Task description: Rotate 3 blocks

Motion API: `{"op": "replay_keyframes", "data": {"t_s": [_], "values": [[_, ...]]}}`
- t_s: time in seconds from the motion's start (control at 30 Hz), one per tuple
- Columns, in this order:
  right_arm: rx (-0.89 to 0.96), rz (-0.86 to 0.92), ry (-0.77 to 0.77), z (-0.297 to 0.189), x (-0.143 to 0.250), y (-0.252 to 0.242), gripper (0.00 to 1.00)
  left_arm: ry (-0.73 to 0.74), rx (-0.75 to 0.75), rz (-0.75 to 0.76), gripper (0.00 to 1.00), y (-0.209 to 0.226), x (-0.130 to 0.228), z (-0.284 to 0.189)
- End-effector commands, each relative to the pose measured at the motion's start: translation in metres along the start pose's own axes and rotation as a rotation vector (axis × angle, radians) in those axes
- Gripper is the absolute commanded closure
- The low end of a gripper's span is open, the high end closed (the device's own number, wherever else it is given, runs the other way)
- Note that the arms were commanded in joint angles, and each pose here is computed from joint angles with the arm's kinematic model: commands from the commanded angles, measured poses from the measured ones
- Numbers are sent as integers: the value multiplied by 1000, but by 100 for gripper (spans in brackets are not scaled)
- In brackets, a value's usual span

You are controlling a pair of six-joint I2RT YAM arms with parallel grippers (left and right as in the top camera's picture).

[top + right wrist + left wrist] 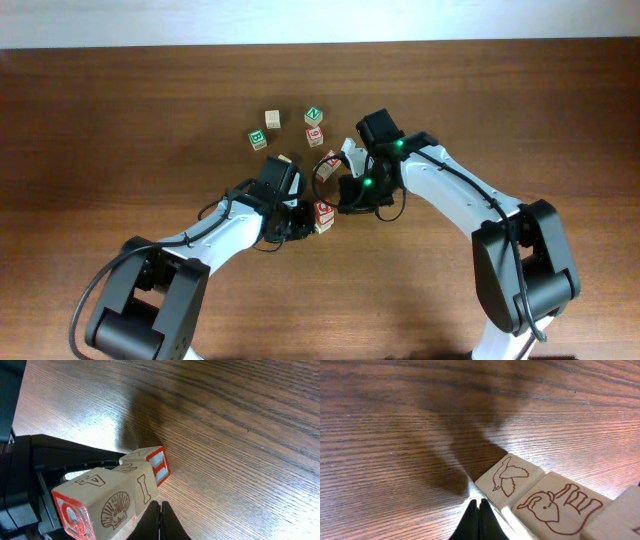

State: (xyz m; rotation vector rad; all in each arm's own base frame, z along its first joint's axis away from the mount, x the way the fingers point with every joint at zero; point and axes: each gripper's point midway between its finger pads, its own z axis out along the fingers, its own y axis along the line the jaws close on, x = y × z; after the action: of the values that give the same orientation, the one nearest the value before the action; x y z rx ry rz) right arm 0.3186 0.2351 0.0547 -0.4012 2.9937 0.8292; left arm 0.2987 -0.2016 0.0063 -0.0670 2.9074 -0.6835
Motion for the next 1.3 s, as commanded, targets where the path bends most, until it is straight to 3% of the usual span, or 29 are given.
{"op": "replay_keyframes", "data": {"t_s": [0.0, 0.87, 1.13, 1.2, 1.27], "values": [[-29, 19, 25, 15, 3, 1, 96, -10, 11, 9, 100, -4, -7, -2], [-88, -8, 3, 18, -3, 13, 96, -11, 12, 9, 100, -4, -7, -2], [-73, 17, -169, -66, -47, -27, 96, -106, 25, 73, 100, 5, -39, -28], [-64, -35, -203, -94, -51, -18, 96, -177, -11, 70, 100, 16, -56, -57], [-35, -83, -294, -148, -55, 1, 95, -304, -106, 113, 100, 28, -82, -127]]}}
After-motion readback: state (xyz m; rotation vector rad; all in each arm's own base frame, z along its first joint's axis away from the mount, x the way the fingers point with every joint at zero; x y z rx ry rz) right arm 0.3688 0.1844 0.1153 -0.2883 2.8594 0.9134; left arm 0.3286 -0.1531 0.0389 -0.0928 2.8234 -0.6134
